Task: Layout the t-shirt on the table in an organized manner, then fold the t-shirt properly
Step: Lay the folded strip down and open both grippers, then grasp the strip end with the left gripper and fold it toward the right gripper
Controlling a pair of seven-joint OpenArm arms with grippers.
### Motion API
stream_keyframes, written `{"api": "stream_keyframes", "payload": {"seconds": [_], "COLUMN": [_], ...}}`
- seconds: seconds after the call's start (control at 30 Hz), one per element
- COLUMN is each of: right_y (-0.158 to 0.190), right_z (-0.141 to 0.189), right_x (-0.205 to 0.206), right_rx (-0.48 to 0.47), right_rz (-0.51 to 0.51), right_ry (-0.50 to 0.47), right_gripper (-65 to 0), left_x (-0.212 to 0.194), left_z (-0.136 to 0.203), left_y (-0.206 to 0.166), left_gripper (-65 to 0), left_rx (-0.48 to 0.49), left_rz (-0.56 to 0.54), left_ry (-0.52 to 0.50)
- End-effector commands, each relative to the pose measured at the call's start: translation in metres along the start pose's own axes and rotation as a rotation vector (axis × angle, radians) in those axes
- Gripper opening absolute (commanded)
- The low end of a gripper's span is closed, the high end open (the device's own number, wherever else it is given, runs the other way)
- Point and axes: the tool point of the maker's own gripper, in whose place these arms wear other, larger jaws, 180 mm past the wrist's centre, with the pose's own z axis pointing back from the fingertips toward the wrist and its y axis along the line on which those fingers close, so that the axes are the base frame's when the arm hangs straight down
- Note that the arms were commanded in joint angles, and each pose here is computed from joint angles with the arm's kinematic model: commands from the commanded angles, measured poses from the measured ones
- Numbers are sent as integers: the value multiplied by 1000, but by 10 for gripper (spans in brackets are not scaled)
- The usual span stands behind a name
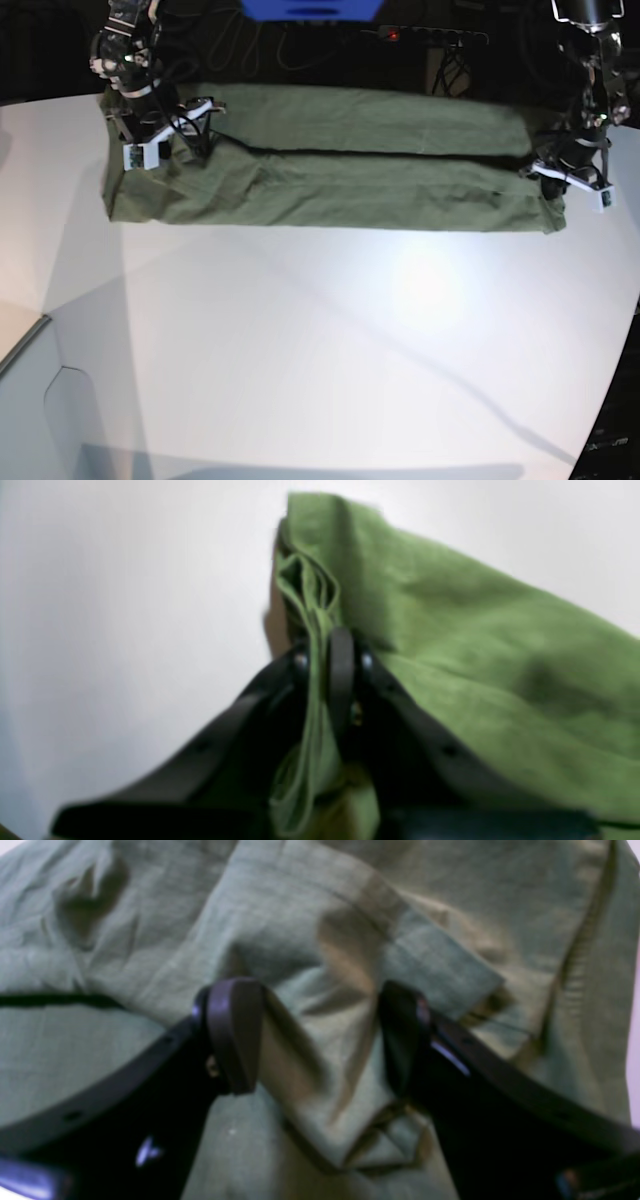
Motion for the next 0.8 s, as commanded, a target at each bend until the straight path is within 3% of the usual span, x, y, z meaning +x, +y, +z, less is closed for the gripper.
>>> {"api": "stream_keyframes", "payload": {"seconds": [0.0,0.2,0.33,0.43,0.77], "right_y": [3,3,3,3,3], "right_z": [0,0,0,0,1], "right_x": [2,2,2,2,1], "right_rx": [13,13,13,13,12], "right_rz": [5,5,5,5,5], "right_ry": [0,-2,-2,0,2], "right_gripper": [-274,-274,-274,-274,-274], "left_x": [42,78,78,60,-25], "left_z": [4,16,23,25,26], "left_y": [-2,-32,-66,-89,-227], "left_gripper": [-648,-648,-648,-648,-648], "left_rx": [-13,-74,-126,-138,-278], "left_rz": [-24,-78,-63,-75,-244], "left_ry": [-109,-158,-183,-163,-33]}}
